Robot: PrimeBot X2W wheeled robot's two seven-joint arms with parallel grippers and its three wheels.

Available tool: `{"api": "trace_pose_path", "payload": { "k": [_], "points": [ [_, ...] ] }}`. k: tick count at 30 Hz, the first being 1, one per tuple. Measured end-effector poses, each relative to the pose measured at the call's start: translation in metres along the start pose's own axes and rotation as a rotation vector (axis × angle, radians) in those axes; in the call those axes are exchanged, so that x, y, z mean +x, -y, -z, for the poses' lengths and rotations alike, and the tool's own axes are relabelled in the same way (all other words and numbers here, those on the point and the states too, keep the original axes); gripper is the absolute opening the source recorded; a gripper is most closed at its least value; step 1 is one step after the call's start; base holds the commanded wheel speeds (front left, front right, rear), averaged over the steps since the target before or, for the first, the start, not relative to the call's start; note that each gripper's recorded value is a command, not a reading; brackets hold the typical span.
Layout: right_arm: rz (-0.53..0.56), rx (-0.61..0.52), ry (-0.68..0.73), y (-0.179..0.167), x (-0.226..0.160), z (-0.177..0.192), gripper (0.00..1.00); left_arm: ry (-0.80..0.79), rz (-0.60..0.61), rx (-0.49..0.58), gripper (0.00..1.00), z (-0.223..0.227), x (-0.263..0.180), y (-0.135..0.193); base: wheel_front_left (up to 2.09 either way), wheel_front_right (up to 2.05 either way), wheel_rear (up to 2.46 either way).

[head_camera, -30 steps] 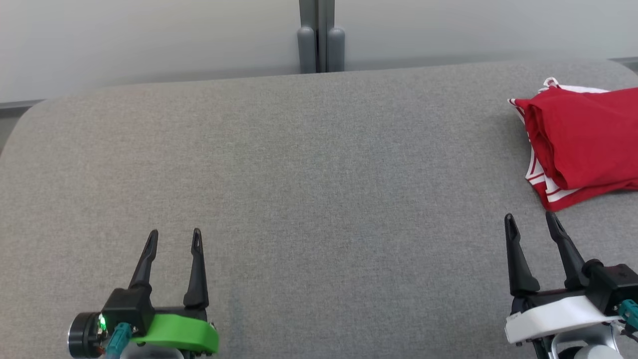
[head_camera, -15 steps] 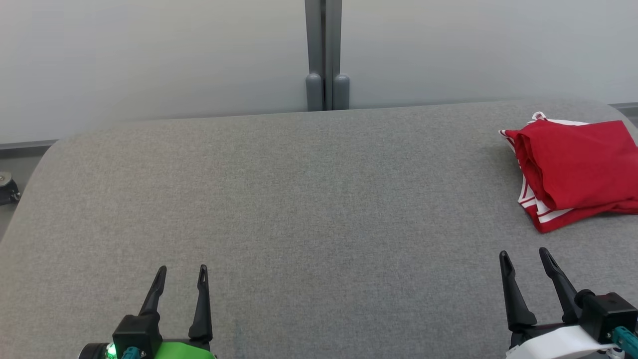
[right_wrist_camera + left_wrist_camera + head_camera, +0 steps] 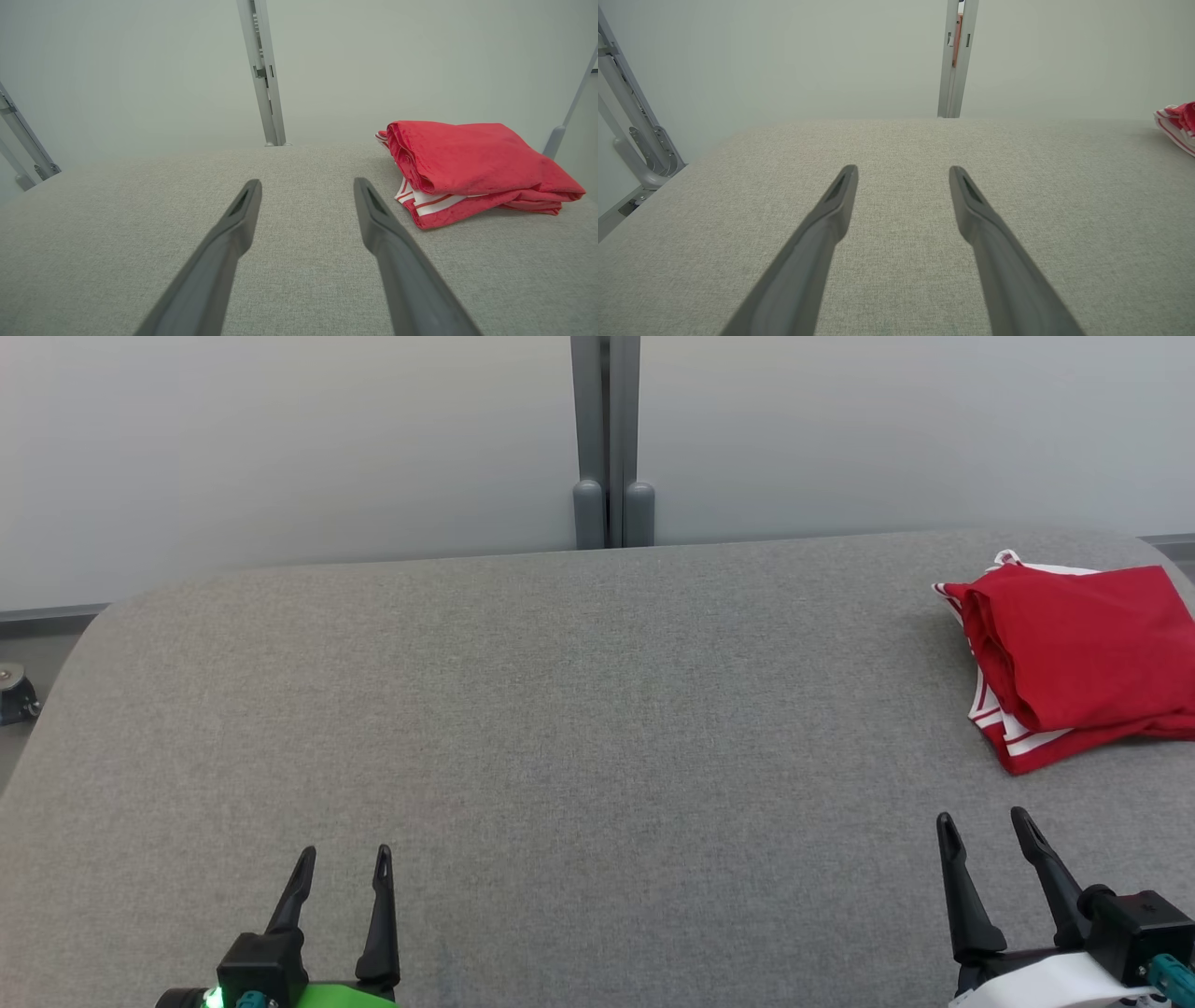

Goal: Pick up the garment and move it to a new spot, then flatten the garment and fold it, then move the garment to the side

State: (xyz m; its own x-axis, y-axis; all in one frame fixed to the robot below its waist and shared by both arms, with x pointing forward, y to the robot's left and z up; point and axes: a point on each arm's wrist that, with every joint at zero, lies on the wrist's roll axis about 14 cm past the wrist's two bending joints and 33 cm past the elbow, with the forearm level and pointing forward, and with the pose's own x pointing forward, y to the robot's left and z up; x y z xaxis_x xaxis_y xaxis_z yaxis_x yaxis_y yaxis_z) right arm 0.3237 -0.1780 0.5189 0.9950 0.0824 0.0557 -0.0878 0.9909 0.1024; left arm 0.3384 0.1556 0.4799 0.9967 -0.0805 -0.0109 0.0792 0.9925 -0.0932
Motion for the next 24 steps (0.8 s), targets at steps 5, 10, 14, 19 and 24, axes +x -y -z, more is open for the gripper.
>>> {"api": "trace_pose_path", "payload": {
  "k": [5, 10, 14, 19, 24],
  "points": [
    [0.0, 0.002, 0.002, 0.0, 0.0, 0.0, 1.0, -0.004, -0.002, 0.0, 1.0, 0.001, 0.0, 0.0, 0.0, 0.0, 0.0],
    [0.001, 0.002, 0.001, 0.0, 0.0, 0.001, 1.0, -0.004, -0.004, -0.003, 1.0, 0.001, 0.0, -0.001, 0.0, 0.0, 0.0],
    [0.005, 0.011, -0.032, 0.0, -0.002, 0.012, 0.0, -0.04, -0.008, -0.007, 0.0, 0.012, -0.003, -0.001, 0.0, 0.0, 0.0],
    [0.017, 0.082, -0.053, 0.002, -0.004, 0.019, 0.0, -0.078, -0.031, -0.075, 0.0, 0.02, -0.005, -0.003, 0.0, 0.0, 0.0],
    [0.034, 0.178, -0.061, 0.004, -0.002, 0.022, 0.0, -0.1, -0.061, -0.17, 0.0, 0.023, -0.004, -0.01, 0.0, 0.0, 0.0]
  ]
}}
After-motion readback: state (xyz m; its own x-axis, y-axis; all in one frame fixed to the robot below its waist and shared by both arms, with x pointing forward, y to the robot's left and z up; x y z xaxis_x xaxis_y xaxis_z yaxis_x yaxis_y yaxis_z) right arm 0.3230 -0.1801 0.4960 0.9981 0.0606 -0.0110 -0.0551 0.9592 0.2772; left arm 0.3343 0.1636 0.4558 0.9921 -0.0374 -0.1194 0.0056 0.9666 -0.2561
